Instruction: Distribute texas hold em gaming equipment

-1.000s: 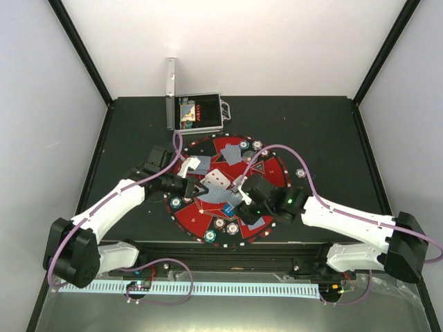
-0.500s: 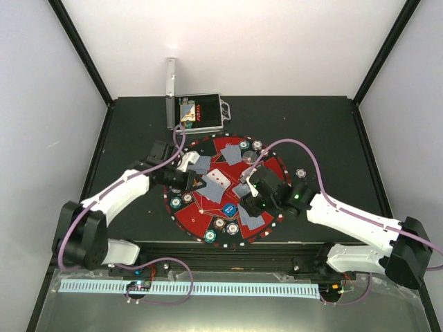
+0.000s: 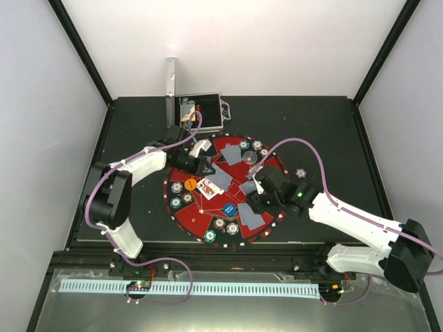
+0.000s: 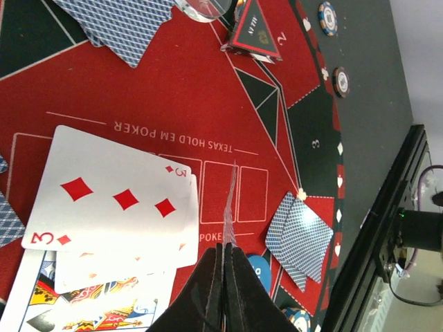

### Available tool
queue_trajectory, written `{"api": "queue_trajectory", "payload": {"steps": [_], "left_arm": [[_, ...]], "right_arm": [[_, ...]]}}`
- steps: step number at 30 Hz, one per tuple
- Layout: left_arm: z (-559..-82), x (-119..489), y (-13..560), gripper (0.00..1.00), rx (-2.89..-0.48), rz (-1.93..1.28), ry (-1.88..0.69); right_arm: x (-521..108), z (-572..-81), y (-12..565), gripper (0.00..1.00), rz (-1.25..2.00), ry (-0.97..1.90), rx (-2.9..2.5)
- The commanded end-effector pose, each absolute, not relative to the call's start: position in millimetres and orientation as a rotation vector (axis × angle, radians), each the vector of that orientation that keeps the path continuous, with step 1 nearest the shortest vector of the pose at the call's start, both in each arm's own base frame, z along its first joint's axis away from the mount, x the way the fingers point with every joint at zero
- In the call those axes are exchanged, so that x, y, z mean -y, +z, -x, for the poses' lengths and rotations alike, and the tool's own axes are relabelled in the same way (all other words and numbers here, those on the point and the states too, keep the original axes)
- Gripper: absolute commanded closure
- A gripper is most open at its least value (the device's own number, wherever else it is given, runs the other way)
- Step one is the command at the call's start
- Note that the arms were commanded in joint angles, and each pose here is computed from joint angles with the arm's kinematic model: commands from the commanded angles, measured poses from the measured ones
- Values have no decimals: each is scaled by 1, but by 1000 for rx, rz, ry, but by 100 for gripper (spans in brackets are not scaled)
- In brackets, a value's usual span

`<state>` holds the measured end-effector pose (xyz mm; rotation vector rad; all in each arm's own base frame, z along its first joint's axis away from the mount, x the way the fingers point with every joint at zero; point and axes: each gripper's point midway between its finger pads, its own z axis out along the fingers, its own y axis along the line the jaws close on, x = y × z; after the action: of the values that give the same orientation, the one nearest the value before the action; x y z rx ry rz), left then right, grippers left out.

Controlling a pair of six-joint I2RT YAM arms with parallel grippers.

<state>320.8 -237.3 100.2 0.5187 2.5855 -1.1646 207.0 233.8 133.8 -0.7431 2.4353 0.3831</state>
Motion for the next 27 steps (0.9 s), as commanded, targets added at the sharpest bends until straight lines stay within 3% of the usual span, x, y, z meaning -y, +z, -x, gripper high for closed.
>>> {"api": "queue_trajectory", "payload": {"steps": [1, 11, 16, 27], "left_arm": [[-319, 249, 128, 98, -2499, -596, -1256], [-262, 229, 183, 98, -2436, -574, -1411], [-237, 234, 208, 98, -2362, -544, -1620], [-220, 239, 221, 98, -2342, -557, -1712]], "right_arm": [[-226, -209, 125, 38, 723, 352, -2451], [-245, -197, 125, 38, 858, 454, -2428], [-263, -183, 127, 38, 974, 503, -2388], [-282, -170, 134, 38, 1131, 502, -2314]]}}
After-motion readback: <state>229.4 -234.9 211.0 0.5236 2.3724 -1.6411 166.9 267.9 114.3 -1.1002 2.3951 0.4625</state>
